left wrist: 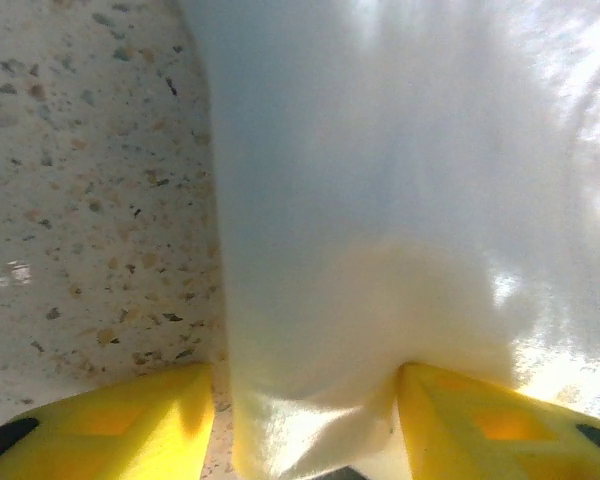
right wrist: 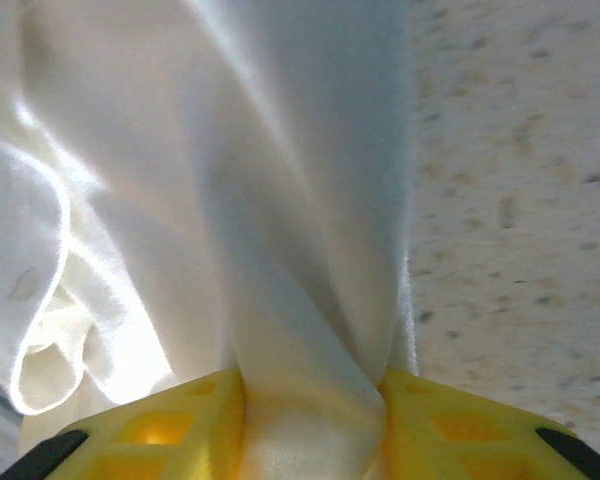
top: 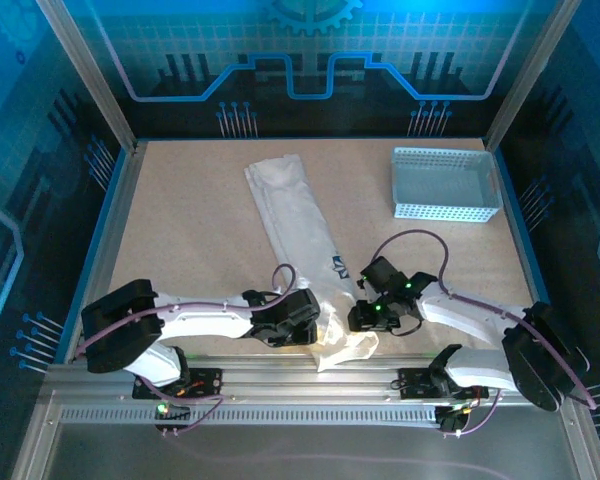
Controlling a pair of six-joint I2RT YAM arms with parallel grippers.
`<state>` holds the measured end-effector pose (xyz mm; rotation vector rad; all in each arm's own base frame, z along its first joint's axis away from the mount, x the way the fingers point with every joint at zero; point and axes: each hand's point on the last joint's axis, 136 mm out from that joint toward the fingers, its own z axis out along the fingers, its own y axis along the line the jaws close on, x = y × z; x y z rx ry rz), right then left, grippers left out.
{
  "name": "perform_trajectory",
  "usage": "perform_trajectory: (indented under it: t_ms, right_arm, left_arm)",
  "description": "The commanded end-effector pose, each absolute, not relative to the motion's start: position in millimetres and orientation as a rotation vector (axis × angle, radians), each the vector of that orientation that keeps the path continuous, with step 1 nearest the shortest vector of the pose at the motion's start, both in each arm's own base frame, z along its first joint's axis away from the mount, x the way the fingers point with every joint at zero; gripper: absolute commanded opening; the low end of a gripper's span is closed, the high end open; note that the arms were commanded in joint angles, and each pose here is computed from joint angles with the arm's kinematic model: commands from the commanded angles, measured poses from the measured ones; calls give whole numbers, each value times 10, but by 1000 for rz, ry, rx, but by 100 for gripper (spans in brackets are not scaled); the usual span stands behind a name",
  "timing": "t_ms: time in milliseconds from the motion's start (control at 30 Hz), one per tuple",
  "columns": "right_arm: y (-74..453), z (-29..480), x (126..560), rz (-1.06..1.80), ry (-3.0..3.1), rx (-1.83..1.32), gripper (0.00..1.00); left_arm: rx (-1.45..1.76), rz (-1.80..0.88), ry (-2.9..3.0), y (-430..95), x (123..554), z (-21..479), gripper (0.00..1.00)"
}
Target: Fold the inside-out t-shirt
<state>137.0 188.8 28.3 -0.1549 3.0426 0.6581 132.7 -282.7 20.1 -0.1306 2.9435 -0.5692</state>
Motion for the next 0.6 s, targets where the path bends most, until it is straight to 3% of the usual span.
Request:
perform_trajectory:
  t_ms: [0,267,433,567]
  right_arm:
    - [2150,433,1365,758,2995,-137,38]
    - [2512,517,1248,826,2956,-176,39]
    - [2100,524,1358,644,2938,-78,44]
    - [1883,474,1383,617,2955,-13,44]
  left_arm:
    - [-123,-918,2732,-3277,1569,522,55]
    - [-189,-927,2772,-2990,1429,458,57]
    - [-192,-857,2883,-2982,1299,249,56]
    - [-194,-843,2895,-2999,1305,198,44]
